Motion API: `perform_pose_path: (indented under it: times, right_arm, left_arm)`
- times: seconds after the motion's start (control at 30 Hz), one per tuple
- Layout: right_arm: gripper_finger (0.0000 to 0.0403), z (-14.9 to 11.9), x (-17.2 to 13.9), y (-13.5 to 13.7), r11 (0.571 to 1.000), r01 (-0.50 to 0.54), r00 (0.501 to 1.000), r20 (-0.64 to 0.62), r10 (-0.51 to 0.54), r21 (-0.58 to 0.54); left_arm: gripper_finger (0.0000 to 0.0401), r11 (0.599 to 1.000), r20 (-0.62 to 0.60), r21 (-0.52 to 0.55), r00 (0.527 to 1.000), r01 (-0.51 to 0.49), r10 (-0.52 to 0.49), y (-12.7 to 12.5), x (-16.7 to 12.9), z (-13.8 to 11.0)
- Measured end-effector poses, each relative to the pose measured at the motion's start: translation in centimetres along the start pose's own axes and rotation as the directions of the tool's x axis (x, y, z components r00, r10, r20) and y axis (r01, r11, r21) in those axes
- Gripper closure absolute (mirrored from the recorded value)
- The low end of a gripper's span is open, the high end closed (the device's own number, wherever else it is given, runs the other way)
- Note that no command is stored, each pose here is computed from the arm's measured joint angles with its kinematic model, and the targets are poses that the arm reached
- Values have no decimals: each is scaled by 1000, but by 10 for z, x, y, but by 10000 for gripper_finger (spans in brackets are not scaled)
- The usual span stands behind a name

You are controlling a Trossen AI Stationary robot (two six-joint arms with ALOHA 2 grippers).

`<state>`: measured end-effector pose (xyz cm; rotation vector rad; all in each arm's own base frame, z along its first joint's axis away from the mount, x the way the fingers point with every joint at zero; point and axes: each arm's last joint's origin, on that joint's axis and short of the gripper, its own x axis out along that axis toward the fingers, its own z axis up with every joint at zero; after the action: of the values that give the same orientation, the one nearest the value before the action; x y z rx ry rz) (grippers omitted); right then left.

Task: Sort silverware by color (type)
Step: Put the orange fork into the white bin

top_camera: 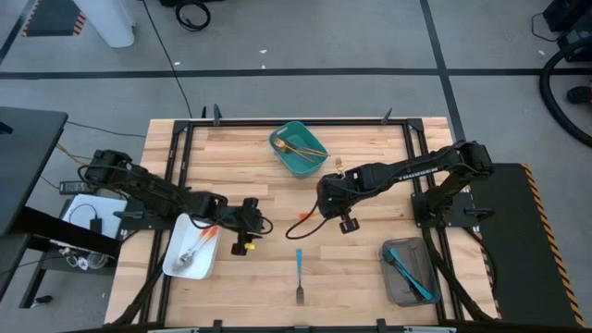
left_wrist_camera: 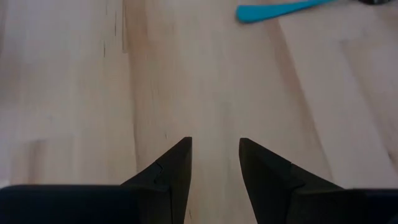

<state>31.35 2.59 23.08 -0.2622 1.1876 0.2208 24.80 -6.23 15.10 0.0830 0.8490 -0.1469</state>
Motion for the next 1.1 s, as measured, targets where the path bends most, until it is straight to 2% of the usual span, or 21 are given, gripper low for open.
perform_pose_path:
  times: [0.3, 0.5, 0.63, 0.77, 0.97, 1.1]
  right_arm:
    - [386, 9, 0, -2, 998, -2, 996, 91, -4, 61]
    - [386, 6, 0, -3, 997, -10, 997, 77, 4, 79]
    - [386, 7, 0, -3, 995, -44, 995, 91, 35, 95]
    - [386, 10, -1, -2, 993, -65, 991, 122, 53, 97]
    - [386, 14, -1, -2, 997, -38, 987, 161, 26, 71]
    - [386, 19, -2, -4, 999, 28, 979, 199, -34, 35]
  left_arm:
    - [259, 999, 89, 33, 996, -15, 12, -2, -2, 9]
    - [259, 978, 177, 148, 977, -145, 118, 0, -3, 17]
    - [259, 951, 278, 232, 951, -204, 136, 2, -5, 27]
    - [259, 953, 404, 185, 902, -242, 150, 8, -10, 40]
    - [259, 963, 507, 112, 848, -245, 157, 17, -15, 50]
    - [252, 973, 554, 64, 819, -223, 151, 23, -17, 55]
